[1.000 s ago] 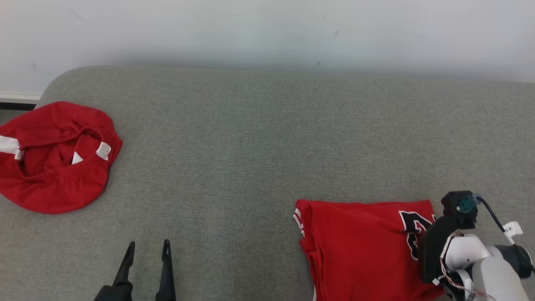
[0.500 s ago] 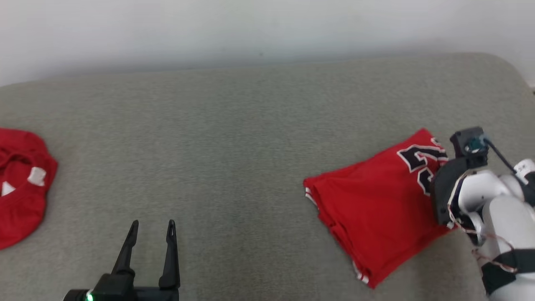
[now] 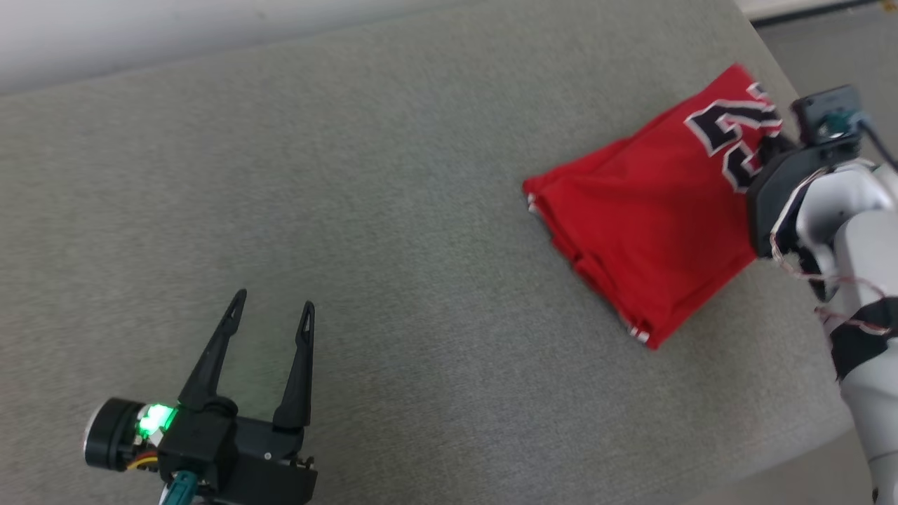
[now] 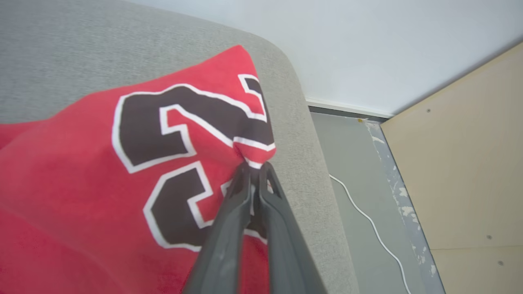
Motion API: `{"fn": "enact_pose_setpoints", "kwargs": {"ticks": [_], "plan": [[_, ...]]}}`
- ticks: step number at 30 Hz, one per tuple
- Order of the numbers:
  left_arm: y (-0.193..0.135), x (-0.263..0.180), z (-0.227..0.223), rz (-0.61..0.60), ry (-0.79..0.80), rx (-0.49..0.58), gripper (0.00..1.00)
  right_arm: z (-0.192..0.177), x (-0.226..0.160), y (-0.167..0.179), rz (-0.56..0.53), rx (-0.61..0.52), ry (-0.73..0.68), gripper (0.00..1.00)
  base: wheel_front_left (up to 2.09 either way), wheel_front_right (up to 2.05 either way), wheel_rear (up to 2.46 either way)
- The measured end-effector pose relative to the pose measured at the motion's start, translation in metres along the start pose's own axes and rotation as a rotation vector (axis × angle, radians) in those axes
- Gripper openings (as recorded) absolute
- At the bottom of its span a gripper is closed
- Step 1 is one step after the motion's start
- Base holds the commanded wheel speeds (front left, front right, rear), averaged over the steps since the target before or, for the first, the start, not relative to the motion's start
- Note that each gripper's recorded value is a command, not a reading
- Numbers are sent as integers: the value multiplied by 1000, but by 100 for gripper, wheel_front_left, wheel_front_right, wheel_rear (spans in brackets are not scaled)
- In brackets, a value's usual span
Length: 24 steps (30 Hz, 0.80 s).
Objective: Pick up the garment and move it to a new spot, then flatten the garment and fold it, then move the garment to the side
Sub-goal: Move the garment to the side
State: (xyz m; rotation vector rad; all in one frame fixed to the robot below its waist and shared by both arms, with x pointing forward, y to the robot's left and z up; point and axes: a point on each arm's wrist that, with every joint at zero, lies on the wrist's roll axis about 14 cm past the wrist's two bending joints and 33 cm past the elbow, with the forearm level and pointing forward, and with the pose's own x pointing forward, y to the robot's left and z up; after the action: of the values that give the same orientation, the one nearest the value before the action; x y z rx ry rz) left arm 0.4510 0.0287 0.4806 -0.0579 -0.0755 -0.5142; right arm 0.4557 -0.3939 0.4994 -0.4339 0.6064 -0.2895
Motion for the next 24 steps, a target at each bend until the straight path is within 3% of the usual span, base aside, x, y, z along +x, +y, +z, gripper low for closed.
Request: {"fn": "enact_pose_setpoints", "kwargs": {"ticks": [8, 15, 21, 22, 23, 24], "plan": [[-24, 31, -30, -135, 45, -28, 100, -6, 19, -48, -149, -1, -28, 0, 0, 0, 0], [-50, 43, -57, -233, 94, -80, 100, -22, 13, -98, -292, -70, -19, 0, 0, 0, 0], [-60, 46, -73, -270, 122, -111, 100, -33, 7, -119, -362, -104, -19, 2, 0, 0, 0], [-60, 45, -74, -271, 125, -115, 100, -32, 7, -120, -366, -114, -26, 84, 0, 0, 0], [-60, 45, -74, -270, 126, -115, 100, -31, 7, -120, -367, -128, -30, 100, 0, 0, 0], [-59, 44, -74, -270, 126, -115, 100, -27, 8, -118, -366, -133, -48, 100, 0, 0, 0]]}}
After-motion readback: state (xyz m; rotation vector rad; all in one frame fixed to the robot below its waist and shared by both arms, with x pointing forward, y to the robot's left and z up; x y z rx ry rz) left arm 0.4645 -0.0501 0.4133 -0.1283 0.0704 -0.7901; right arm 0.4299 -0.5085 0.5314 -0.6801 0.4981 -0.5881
